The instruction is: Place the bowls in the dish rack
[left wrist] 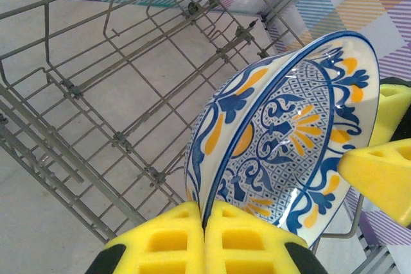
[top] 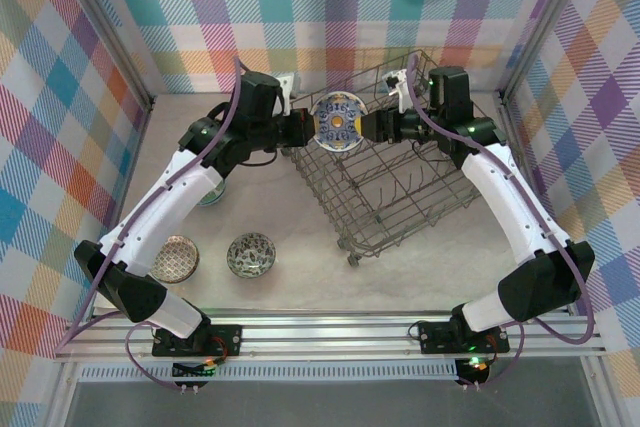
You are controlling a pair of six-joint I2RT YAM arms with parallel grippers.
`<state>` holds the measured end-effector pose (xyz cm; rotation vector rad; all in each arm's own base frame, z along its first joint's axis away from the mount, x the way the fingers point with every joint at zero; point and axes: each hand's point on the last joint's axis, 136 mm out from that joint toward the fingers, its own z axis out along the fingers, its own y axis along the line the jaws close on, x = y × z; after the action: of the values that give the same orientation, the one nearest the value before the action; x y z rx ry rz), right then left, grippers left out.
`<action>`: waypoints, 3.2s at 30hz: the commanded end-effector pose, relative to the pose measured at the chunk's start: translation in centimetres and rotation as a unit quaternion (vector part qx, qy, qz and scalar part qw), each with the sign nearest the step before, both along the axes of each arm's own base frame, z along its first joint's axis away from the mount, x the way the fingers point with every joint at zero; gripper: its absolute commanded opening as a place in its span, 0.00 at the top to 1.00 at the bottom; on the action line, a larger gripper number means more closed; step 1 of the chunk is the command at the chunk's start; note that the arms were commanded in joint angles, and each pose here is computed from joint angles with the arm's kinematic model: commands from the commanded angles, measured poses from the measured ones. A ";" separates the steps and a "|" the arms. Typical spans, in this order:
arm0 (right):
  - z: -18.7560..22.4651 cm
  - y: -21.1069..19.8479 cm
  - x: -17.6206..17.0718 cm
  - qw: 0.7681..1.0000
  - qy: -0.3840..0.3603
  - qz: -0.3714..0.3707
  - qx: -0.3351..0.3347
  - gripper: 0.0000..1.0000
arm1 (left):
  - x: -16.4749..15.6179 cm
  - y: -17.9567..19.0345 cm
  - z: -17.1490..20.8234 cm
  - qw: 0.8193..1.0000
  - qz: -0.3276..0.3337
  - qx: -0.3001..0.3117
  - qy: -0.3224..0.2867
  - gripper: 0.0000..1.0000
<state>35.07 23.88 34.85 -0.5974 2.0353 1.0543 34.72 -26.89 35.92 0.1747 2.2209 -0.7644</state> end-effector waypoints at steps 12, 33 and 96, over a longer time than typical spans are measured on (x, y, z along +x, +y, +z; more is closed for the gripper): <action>1.1 -0.9 -0.5 0.999 -0.034 -0.030 -0.005 0.77 | 0.0 -2.1 2.7 0.997 0.019 0.001 -0.070 1.00; 0.5 -2.5 -0.3 0.996 -0.014 -0.087 -0.018 0.88 | -0.9 -3.8 2.0 0.999 0.011 0.001 -0.052 0.61; -8.1 -24.3 9.5 0.590 -0.171 -0.452 -0.647 0.99 | 7.2 8.6 -4.4 0.997 0.028 -0.060 0.050 0.38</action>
<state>44.48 -0.31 25.03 -0.3055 2.0374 -1.1882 41.83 -18.52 31.63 -0.0168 2.2702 -0.8752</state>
